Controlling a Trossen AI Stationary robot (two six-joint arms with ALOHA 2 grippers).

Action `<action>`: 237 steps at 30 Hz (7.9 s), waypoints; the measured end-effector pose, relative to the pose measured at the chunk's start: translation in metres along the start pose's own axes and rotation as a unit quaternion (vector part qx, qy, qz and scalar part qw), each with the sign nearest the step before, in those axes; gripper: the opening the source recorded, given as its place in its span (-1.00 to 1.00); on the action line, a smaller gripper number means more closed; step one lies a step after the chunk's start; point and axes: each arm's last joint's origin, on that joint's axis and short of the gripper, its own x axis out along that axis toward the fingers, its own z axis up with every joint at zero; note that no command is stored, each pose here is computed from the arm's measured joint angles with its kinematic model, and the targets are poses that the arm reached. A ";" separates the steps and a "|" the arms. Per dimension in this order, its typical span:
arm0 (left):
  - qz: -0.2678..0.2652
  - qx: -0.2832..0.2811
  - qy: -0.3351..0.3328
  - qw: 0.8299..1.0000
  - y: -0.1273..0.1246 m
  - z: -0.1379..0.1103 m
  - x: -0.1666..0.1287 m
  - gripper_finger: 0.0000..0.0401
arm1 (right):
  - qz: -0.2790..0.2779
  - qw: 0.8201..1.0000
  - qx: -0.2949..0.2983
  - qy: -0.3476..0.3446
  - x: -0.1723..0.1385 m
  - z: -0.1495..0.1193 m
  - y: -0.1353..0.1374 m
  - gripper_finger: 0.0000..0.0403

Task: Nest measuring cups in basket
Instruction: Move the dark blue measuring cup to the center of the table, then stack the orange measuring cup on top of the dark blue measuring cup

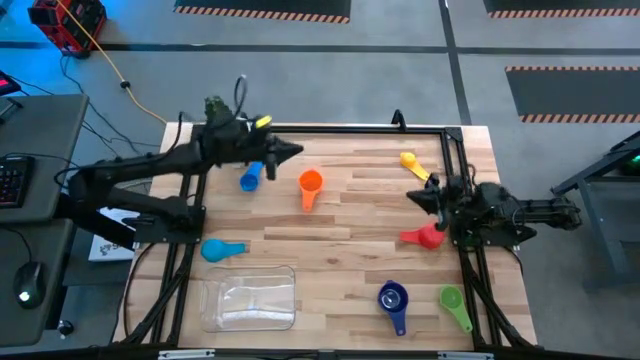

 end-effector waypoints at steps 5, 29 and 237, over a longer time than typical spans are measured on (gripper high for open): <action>-0.029 -0.022 -0.069 0.997 -0.003 -0.014 -0.016 -1.00 | -0.066 0.981 0.122 -0.134 -0.001 0.017 0.000 -1.00; -0.007 -0.022 -0.089 0.996 0.009 -0.008 -0.021 -1.00 | -0.281 0.824 0.198 0.450 0.107 0.037 0.050 -0.52; 0.063 -0.174 0.276 0.943 0.019 -0.137 0.049 -1.00 | -0.193 0.836 0.185 0.479 0.202 -0.019 -0.117 0.23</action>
